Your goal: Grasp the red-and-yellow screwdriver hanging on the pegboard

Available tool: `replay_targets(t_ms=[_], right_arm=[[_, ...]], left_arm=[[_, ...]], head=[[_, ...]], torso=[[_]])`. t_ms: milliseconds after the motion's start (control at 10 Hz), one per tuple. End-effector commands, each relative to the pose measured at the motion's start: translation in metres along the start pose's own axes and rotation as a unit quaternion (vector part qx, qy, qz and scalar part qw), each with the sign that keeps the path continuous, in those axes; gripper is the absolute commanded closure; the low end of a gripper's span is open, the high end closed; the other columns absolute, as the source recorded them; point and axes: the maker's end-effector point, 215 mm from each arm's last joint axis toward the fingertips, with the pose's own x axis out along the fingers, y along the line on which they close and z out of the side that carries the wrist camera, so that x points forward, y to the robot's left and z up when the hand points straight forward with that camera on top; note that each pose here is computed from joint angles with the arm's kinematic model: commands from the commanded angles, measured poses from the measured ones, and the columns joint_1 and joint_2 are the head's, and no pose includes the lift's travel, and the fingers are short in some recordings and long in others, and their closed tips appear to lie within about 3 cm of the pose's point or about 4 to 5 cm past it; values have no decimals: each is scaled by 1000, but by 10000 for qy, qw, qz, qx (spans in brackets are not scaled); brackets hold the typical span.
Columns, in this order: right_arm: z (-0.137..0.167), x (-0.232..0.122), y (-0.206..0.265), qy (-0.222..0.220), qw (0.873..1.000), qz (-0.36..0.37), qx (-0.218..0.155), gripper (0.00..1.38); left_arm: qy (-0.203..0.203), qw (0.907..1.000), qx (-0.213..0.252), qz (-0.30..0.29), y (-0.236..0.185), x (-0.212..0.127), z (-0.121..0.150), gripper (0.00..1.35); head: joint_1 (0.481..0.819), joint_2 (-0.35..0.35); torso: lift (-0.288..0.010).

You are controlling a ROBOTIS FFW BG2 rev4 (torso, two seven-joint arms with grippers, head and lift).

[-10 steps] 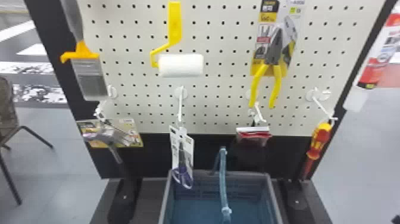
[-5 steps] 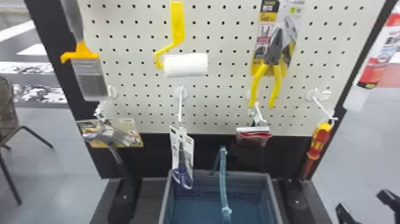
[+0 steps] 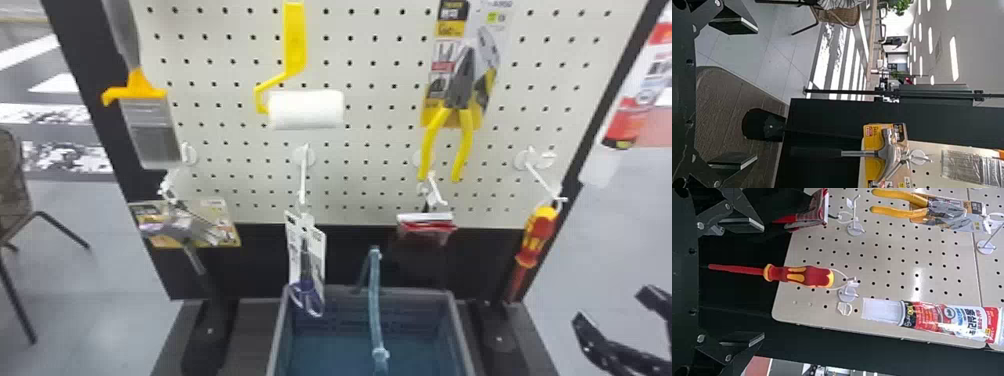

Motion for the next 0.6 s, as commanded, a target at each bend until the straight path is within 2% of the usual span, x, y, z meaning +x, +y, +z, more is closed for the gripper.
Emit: replay_targets(t_ms=[0,200,500], right_arm=[[8,6,-16,-23,10000,-24,-54,312],[5,13,-29,27,10000,84,-1,312],[-21,23,-39,65,9989,198,420,312]], left_arm=[[-10,10000,2,-7,-1,1,1,167],[4,10000,9,-22,-1,1,0,167],[-13,10000,10,-38,-2,3,1,167]], head=[[549,0],[549,0],[549,0]], torso=[[-100],[-100],[-100]])
